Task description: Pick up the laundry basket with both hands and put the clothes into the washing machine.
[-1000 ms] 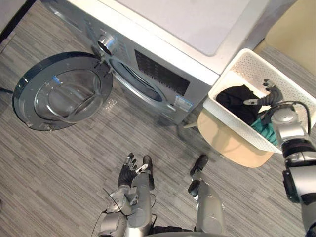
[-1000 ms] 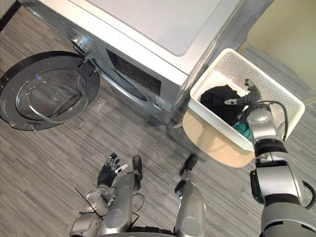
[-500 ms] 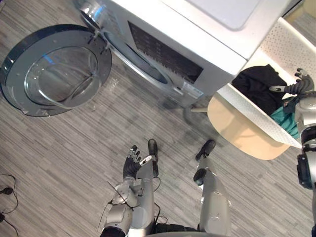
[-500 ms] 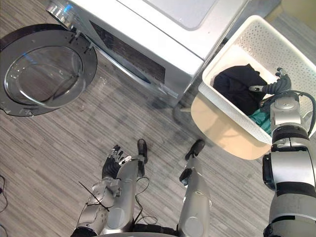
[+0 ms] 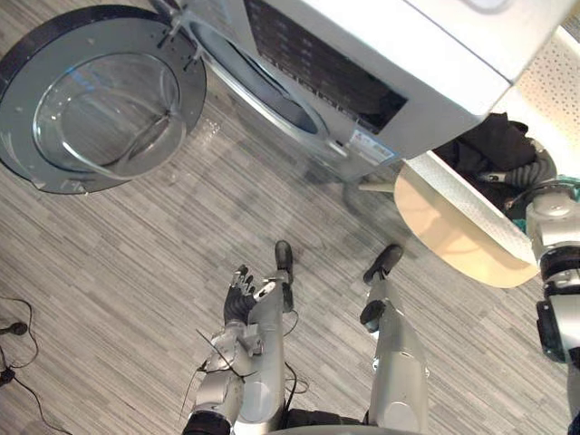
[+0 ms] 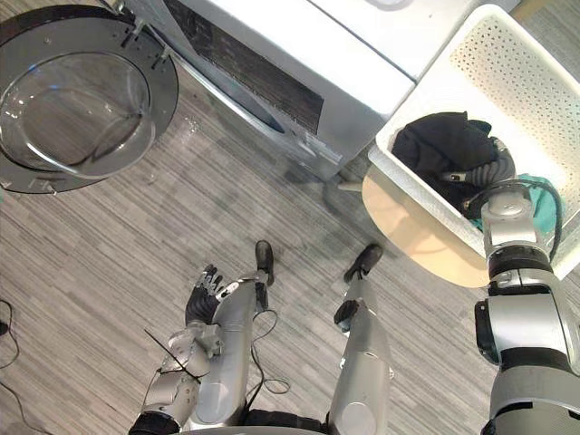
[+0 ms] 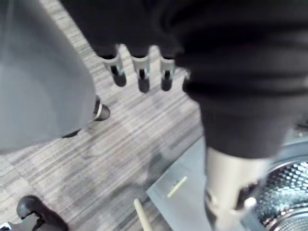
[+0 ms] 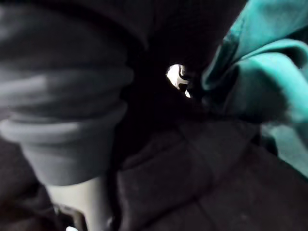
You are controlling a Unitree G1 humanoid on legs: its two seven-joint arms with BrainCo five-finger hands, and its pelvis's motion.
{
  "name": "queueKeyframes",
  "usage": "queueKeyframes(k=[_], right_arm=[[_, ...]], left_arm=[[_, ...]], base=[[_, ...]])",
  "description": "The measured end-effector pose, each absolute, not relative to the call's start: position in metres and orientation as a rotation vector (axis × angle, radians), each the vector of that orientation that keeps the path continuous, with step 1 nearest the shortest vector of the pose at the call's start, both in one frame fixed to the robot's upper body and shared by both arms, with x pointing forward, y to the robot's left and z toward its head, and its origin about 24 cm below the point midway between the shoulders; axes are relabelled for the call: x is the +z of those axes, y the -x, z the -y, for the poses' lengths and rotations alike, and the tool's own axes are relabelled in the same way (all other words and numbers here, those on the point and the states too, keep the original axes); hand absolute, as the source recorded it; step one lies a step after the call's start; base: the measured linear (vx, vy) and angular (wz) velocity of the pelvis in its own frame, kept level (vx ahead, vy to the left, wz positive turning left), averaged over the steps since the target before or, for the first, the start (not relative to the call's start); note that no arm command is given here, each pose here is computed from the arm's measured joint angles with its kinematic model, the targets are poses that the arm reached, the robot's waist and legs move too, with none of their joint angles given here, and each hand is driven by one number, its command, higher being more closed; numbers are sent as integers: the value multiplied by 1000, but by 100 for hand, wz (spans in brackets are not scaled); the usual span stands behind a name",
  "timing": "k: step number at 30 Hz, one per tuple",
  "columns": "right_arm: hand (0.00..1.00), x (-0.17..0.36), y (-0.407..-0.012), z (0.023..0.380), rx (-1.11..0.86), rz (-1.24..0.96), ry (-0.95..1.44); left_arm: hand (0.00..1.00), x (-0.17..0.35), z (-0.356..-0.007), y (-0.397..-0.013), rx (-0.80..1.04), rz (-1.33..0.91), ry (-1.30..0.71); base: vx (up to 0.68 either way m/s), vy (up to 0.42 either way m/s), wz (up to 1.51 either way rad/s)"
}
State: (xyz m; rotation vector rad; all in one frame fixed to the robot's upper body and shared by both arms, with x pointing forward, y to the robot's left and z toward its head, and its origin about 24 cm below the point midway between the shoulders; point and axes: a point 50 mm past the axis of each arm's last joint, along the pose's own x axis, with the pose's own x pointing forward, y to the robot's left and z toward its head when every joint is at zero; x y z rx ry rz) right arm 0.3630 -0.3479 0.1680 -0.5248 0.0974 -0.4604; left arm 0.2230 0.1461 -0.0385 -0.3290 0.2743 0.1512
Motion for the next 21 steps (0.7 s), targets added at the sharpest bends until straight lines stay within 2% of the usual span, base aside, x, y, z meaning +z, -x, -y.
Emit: queueKeyframes(k=[4,10,11,17,21], right_arm=[[0,171,-363,350,-483,-91,547],[0,184,-362,355,-493,-109,705],[100,188,-363,356,-498,-111,726],[100,198,-351,381,-580,-199,852],[100,198,-346,390,-641,-235,836]], left_arm=[[0,-37,-147,-224,155,-265,327],[0,-32,-147,-230,162,-236,324],[0,-31,-147,-230,162,-232,324],[0,-24,-145,-237,151,-206,329],[0,-21,-143,-240,165,-197,333]], base=[[0,15,11],[-5,5,4],[-24,6,6],[-22,17,13],[5,33,10]])
